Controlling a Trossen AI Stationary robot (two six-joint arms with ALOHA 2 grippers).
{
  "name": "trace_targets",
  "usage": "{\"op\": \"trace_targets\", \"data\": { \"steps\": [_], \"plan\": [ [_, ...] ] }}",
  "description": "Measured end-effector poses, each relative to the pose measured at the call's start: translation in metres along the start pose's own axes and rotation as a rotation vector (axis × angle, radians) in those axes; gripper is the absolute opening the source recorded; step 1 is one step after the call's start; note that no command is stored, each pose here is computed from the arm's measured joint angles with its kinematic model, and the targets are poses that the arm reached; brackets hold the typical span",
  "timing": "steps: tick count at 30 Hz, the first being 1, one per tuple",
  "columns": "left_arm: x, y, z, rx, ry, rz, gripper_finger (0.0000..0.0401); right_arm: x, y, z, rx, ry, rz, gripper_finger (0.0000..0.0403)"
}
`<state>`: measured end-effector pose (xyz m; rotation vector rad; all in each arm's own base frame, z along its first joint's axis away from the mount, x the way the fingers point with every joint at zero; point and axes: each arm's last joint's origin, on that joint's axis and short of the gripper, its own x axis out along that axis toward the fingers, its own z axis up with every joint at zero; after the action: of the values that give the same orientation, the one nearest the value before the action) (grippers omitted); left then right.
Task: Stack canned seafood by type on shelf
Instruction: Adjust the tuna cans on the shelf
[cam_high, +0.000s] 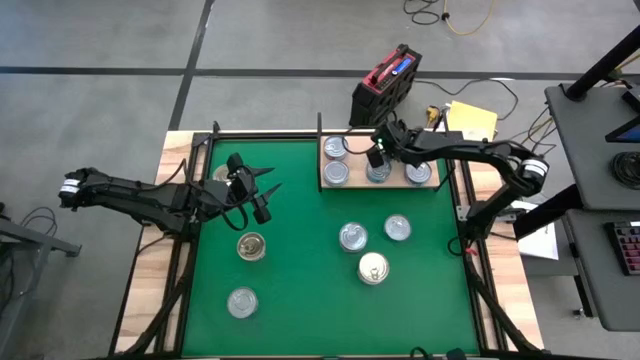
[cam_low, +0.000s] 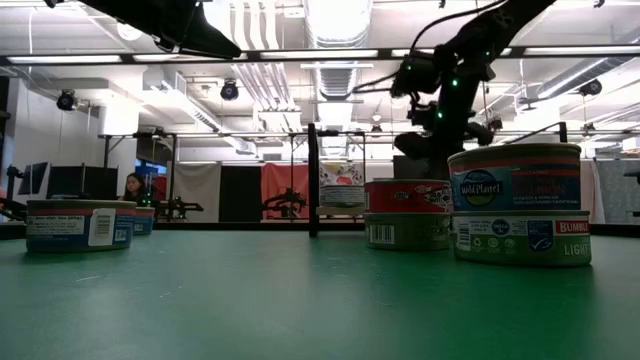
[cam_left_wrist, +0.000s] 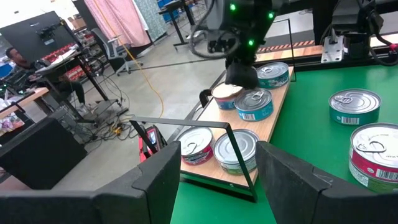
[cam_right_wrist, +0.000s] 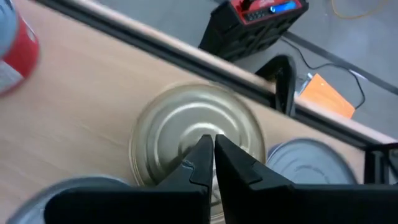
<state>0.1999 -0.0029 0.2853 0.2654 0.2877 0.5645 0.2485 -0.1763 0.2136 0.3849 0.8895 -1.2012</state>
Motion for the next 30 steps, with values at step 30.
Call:
{"op": "trace_targets", "data": {
  "steps": [30],
  "plan": [
    [0.0,0.0,0.0,-0.004,0.0,0.0,0.0192,-0.038,0.042,-0.034,-0.041,0.112,0.305,0.0009]
  ]
}}
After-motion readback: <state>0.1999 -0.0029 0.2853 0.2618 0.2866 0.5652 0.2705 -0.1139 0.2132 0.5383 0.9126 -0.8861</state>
